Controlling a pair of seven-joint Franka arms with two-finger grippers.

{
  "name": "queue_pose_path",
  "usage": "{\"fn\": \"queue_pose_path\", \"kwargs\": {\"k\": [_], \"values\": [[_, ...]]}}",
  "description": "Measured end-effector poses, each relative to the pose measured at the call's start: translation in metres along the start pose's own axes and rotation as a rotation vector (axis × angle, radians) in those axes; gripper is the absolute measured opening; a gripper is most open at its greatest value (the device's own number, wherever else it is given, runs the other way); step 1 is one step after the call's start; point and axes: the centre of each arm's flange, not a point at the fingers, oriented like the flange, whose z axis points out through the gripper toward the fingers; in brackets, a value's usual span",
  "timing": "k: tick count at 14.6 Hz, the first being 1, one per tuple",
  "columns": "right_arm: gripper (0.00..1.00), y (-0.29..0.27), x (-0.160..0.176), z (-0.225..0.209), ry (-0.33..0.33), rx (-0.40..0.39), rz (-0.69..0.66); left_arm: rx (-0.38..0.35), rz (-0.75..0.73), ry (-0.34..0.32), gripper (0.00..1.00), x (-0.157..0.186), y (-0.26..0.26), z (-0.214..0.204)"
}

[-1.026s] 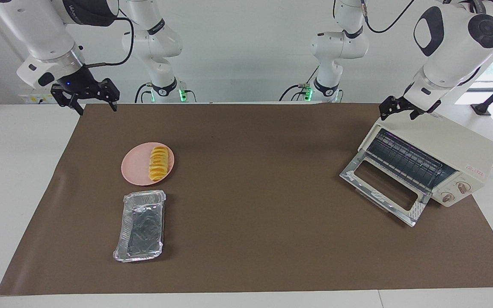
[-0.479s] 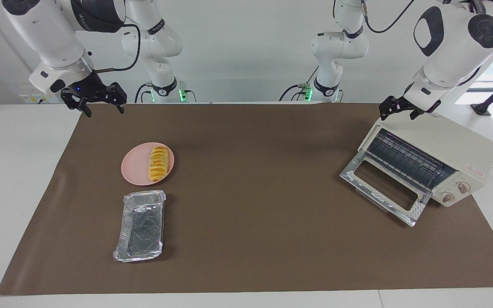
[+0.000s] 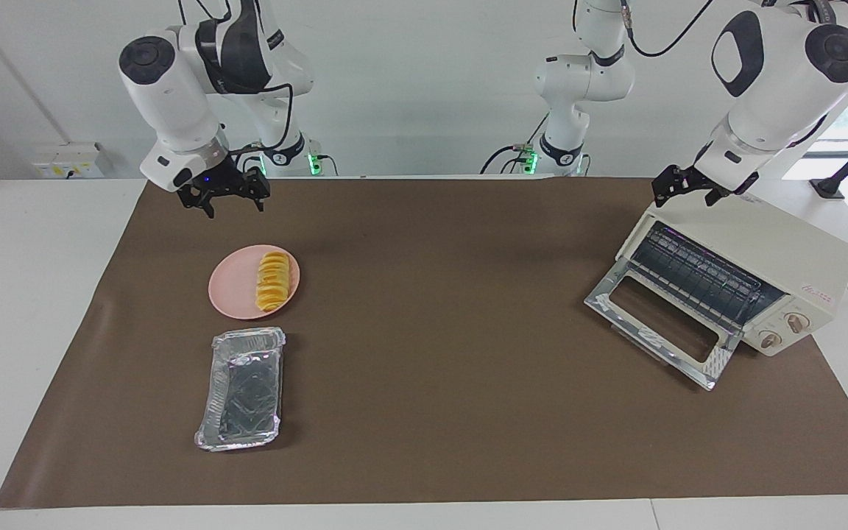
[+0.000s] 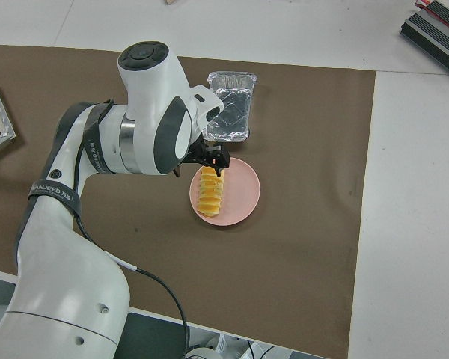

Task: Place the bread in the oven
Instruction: 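Reach the right gripper to the bread slices on the pink plate and grasp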

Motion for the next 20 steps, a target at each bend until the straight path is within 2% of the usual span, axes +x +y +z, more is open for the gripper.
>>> {"fn": "queue_pose_path", "kwargs": {"k": [7,15,20], "values": [[1.00,-0.002,-0.002,0.098,0.051,0.012,0.011,0.000,0.000,0.000,1.00,0.000,0.000,0.000],[1.00,0.002,0.035,0.147,0.146,-0.002,0.015,0.000,0.000,0.000,1.00,0.000,0.000,0.000],[1.00,0.002,0.039,0.155,0.150,-0.004,0.005,0.000,0.000,0.000,1.00,0.000,0.000,0.000]]}}
